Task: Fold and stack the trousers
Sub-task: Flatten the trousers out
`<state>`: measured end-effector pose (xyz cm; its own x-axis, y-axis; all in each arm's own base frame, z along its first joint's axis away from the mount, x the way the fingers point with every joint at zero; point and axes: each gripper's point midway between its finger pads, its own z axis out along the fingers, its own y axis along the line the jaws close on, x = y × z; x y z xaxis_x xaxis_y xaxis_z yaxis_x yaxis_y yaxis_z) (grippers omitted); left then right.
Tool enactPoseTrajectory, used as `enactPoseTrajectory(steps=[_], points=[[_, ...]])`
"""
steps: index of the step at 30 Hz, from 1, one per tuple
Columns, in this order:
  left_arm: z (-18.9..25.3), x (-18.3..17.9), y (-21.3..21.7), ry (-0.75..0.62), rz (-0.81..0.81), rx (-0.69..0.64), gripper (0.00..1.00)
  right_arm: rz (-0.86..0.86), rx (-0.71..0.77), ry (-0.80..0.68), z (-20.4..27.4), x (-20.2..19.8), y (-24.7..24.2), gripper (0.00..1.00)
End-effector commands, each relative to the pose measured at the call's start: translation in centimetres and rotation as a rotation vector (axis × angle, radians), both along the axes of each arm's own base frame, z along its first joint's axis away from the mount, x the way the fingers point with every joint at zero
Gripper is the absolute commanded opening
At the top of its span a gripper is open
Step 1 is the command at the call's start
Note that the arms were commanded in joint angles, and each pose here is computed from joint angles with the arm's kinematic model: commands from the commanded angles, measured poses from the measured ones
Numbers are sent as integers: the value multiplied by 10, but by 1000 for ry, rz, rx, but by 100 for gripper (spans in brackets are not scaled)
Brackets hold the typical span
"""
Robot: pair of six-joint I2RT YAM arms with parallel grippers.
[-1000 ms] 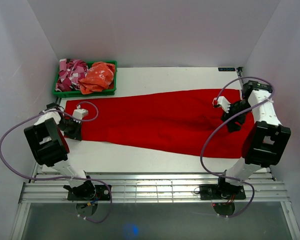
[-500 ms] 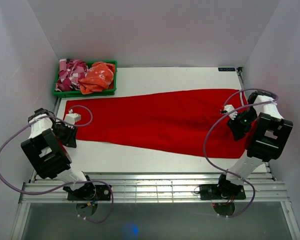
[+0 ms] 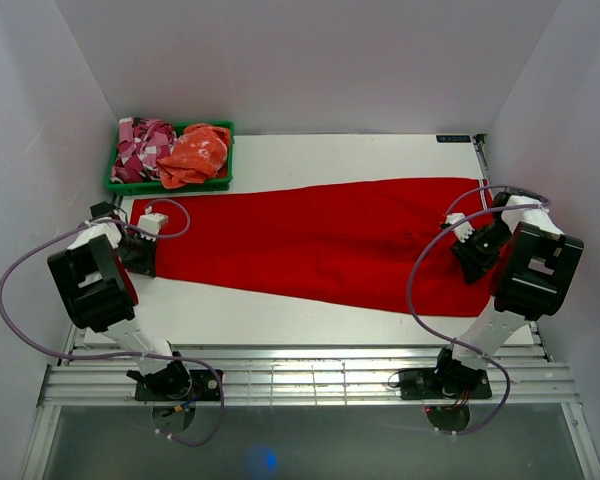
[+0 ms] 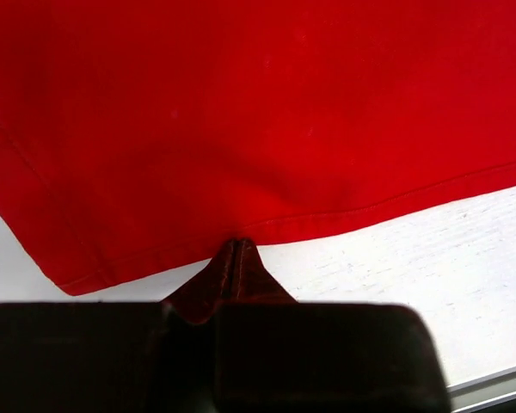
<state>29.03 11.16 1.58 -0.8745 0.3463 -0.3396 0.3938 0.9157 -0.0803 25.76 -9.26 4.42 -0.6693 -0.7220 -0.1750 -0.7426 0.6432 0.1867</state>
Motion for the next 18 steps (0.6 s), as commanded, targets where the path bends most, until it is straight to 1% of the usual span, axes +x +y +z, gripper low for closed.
enactPoseTrajectory(steps=[1, 2, 4, 5, 6, 7, 10, 11, 15, 16, 18], points=[[-23, -4, 5, 56, 46, 16, 0, -30, -44, -13, -2, 2, -7, 43], [-16, -10, -2, 85, 44, -15, 0, -40, -50, -9, -3, 1, -8, 42], [16, 4, -6, 23, 39, -49, 0, -47, -64, -12, -4, 3, -10, 41], [30, -2, -11, 36, 37, -72, 0, -51, -66, -15, -3, 3, -11, 41], [49, 6, -9, -5, 26, -64, 0, -59, -66, -24, 0, 4, -12, 41], [69, 7, -9, -47, 16, -50, 0, -60, -65, -34, 2, 6, -11, 41], [97, -5, -9, -62, -1, -40, 0, -58, -65, -59, 12, 10, -11, 41], [106, -14, -12, -63, -4, -42, 0, -57, -65, -65, 14, 12, -11, 40], [117, -36, -9, -84, 6, -33, 0, -50, -69, -86, 22, 12, -11, 38], [116, -44, -11, -70, -2, -37, 0, -45, -69, -87, 23, 10, -11, 38], [120, -57, -4, -78, 25, -27, 0, -39, -74, -97, 27, 9, -12, 38]])
